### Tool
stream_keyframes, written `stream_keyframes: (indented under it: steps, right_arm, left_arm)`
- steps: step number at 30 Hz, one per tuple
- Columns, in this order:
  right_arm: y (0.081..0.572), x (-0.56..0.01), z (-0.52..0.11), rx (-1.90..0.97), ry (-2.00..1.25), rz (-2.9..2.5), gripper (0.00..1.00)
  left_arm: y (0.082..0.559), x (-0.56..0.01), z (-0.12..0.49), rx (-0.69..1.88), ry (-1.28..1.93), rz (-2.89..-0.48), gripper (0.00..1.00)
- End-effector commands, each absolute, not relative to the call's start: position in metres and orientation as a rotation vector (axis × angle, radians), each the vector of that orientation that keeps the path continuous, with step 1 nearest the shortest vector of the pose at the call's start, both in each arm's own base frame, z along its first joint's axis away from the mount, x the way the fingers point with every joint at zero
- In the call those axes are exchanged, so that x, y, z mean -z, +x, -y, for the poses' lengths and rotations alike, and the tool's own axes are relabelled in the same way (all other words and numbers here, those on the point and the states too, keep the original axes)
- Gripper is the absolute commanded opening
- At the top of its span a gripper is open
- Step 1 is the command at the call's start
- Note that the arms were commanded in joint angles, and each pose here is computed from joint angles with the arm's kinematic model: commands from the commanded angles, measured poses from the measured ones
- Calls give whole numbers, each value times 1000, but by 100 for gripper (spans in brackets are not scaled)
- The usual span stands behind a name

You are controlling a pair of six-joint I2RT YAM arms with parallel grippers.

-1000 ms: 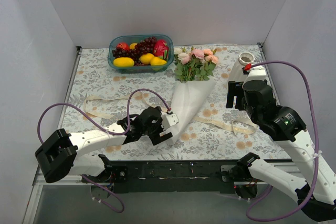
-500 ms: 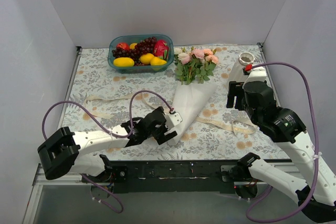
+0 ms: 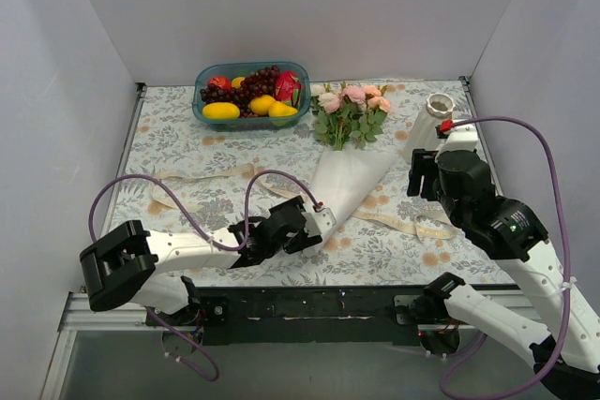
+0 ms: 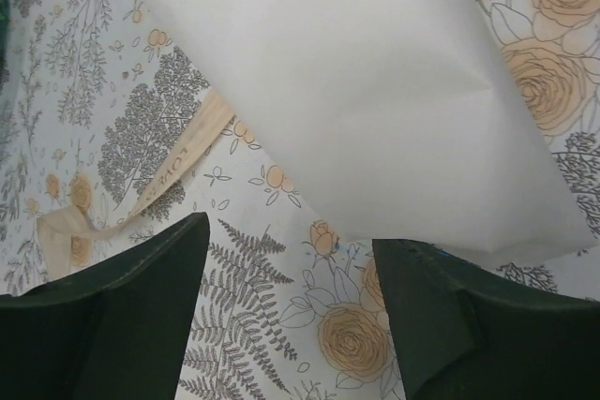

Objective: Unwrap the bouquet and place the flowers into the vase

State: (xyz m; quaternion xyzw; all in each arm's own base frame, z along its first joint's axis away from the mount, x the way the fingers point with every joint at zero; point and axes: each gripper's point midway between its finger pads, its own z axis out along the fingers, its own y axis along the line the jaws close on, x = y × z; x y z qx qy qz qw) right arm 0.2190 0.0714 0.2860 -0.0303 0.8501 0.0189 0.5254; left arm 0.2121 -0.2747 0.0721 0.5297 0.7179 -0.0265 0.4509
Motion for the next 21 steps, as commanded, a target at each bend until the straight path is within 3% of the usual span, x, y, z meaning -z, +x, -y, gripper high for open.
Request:
stream_keyframes:
  steps: [1,7,11,14,15,16,21]
  right_arm:
    - [220,-298,-71,-77,-49,-1977,72]
    - [217,-294,-72,-97,-54,-1976,63]
    - [214,-292,-72,-109,-54,-1974,48]
    - [213,-288,-73,-115,-63,-1985,44]
    - [213,-286,-74,-115,-65,-1989,43]
    - [213,-285,-75,-115,-67,-1995,44]
    - [215,-280,-79,-123,-80,-2006,43]
  left_arm:
    - [235,-96,280,-13,1173,-1683,65]
    - [243,-110,287,-5,1097,-1693,59]
    - [252,-137,297,6,1025,-1675,52]
    - [255,-151,300,11,1007,-1675,25]
    - [258,-161,303,27,983,-1671,9]
    - [258,-164,302,25,983,-1678,2]
    - [261,-194,303,35,952,-1660,0]
